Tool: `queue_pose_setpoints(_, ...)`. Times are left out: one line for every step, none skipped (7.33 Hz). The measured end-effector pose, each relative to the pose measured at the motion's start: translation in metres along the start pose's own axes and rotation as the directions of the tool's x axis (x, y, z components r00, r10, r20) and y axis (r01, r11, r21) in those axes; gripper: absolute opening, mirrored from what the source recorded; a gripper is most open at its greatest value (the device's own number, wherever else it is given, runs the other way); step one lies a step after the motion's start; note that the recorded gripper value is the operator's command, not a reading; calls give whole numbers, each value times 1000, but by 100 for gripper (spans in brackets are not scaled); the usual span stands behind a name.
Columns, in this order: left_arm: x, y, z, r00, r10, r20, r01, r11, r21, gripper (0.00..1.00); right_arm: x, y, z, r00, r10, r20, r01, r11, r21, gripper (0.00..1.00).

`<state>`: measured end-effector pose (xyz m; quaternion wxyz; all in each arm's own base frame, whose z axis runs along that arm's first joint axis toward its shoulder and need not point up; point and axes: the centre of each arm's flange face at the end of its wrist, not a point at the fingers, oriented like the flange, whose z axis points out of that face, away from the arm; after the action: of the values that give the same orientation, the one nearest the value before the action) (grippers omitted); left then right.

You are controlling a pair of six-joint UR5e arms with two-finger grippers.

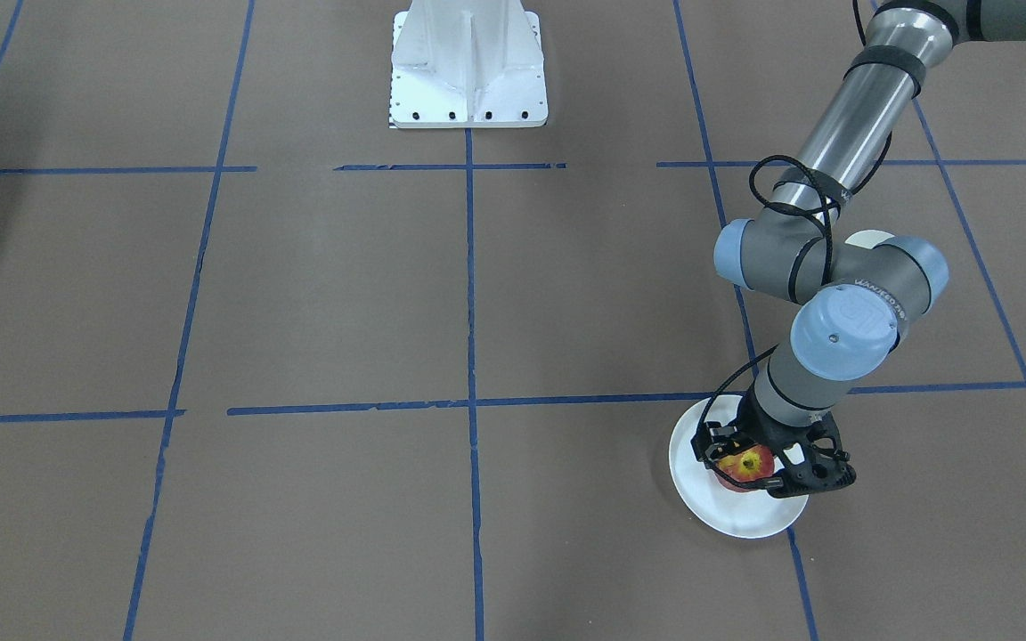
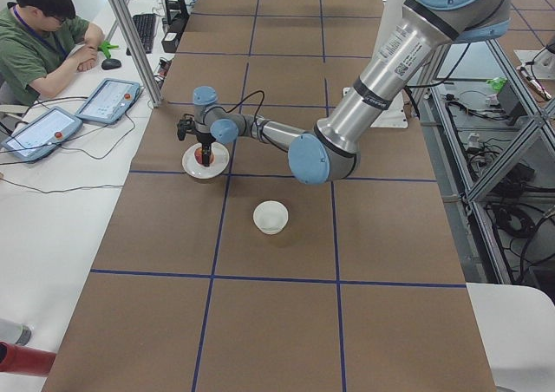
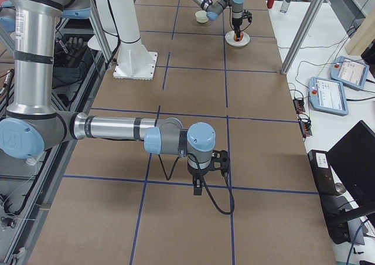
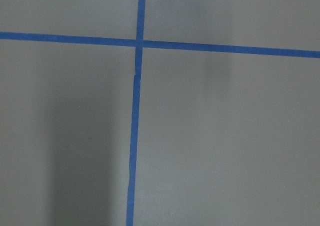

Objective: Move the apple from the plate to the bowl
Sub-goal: 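Lower the left gripper and close it around the apple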

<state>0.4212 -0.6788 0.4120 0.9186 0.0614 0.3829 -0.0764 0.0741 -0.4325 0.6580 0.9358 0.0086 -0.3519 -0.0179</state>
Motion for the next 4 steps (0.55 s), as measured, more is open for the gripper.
queue_pose_setpoints(1,0,0,1000,1,-1,-1,1000,0,49,0,0,0,1000,0,0,0,1000,0,100)
queue_pose_setpoints(2,0,0,1000,2,-2,-2,1000,0,45,0,0,0,1000,0,0,0,1000,0,100)
queue_pose_setpoints(3,0,-2,1000,3,-5,-3,1000,3,45,0,0,0,1000,0,0,0,1000,0,100)
queue_pose_setpoints(4,-4,-12,1000,3,-15,-3,1000,14,46,0,0,0,1000,0,0,0,1000,0,100)
